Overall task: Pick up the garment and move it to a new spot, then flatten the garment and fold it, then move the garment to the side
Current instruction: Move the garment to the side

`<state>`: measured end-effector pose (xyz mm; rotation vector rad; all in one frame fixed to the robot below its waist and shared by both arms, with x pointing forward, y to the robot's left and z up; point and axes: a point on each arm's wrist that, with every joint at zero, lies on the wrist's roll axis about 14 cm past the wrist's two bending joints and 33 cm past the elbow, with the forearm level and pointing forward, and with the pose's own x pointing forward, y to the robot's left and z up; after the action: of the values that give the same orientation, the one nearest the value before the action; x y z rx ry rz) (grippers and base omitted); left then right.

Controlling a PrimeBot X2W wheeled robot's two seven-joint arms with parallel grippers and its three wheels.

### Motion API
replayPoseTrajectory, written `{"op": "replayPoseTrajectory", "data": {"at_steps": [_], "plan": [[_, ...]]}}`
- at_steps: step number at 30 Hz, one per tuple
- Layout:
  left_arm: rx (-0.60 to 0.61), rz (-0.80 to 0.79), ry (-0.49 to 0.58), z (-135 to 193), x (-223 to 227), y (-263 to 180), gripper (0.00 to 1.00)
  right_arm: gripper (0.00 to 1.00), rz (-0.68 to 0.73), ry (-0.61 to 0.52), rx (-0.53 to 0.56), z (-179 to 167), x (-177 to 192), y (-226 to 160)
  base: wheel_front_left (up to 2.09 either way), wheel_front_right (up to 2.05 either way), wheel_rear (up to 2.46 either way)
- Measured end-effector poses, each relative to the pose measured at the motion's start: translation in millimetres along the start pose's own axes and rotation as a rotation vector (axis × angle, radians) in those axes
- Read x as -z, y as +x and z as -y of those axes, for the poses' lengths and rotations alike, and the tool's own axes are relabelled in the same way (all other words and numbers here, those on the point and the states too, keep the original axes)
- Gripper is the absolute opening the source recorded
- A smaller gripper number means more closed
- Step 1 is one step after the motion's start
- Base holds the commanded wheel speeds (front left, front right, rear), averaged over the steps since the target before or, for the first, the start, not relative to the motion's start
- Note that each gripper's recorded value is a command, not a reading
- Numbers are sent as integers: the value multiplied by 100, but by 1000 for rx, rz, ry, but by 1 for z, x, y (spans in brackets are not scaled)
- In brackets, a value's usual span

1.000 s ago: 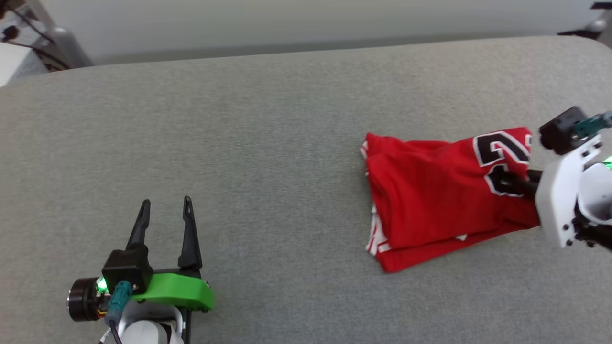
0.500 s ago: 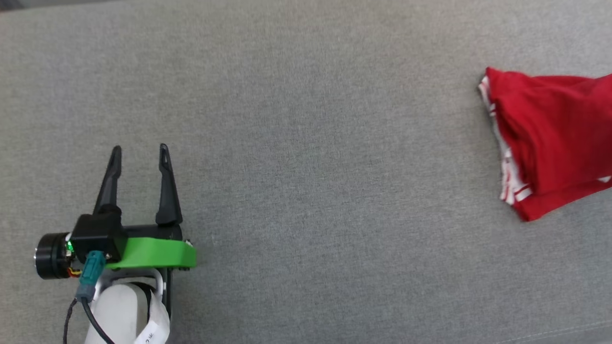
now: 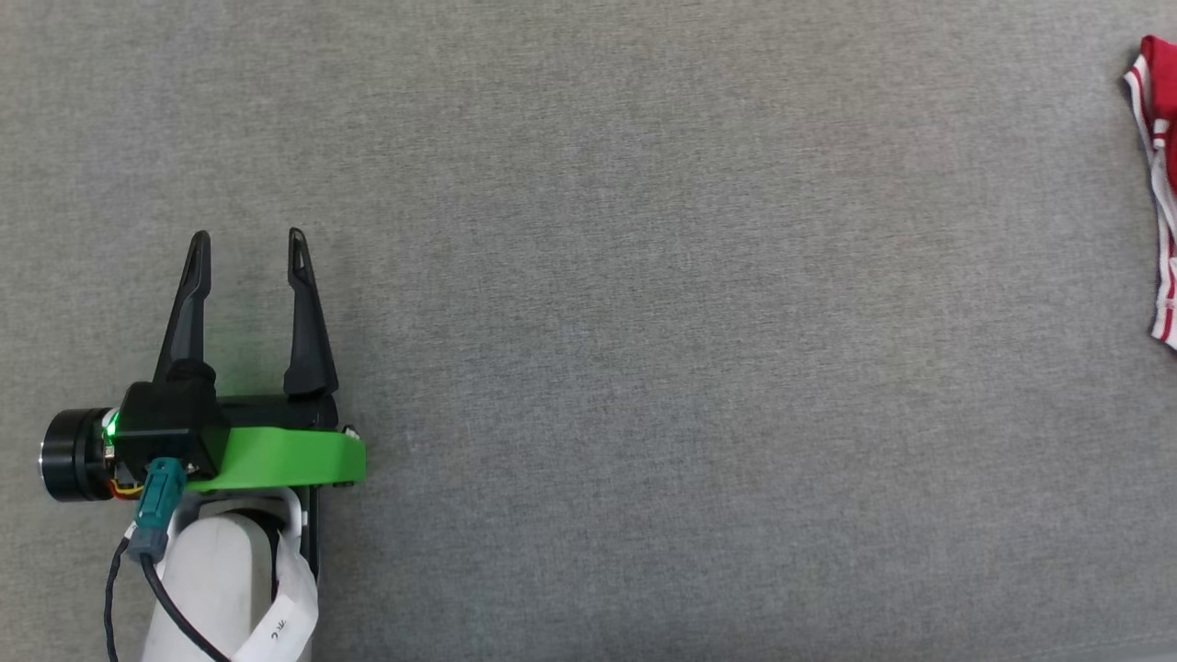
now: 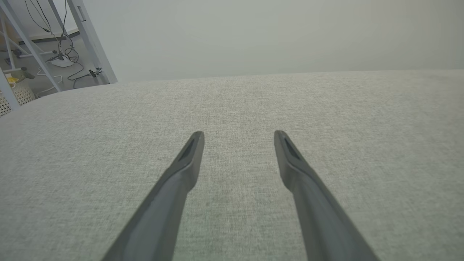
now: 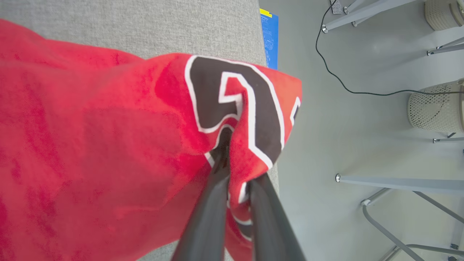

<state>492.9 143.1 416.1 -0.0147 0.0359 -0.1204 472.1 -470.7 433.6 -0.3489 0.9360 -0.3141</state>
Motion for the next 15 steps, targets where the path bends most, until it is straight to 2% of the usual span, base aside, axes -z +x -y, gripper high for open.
{"op": "replayPoseTrajectory", "data": {"at_steps": [1, 2, 5, 8, 15], "plan": [[-7, -3, 3, -2, 0, -1, 100, 42, 1, 13, -4, -4, 1, 4, 0, 0, 0], [-9, -4, 4, -3, 0, -2, 100, 100, 0, 24, -7, -7, 2, 6, 0, 0, 0], [-14, 0, 4, -3, -4, -5, 100, 100, 9, 34, -5, -10, 2, 6, 0, 0, 0], [-21, 23, 1, -2, -17, -10, 100, 100, 95, 53, 11, -2, -15, -5, 0, 0, 0], [-50, 42, 5, -8, -38, -37, 100, 100, 464, 24, -5, -5, -79, -55, 0, 0, 0]]}}
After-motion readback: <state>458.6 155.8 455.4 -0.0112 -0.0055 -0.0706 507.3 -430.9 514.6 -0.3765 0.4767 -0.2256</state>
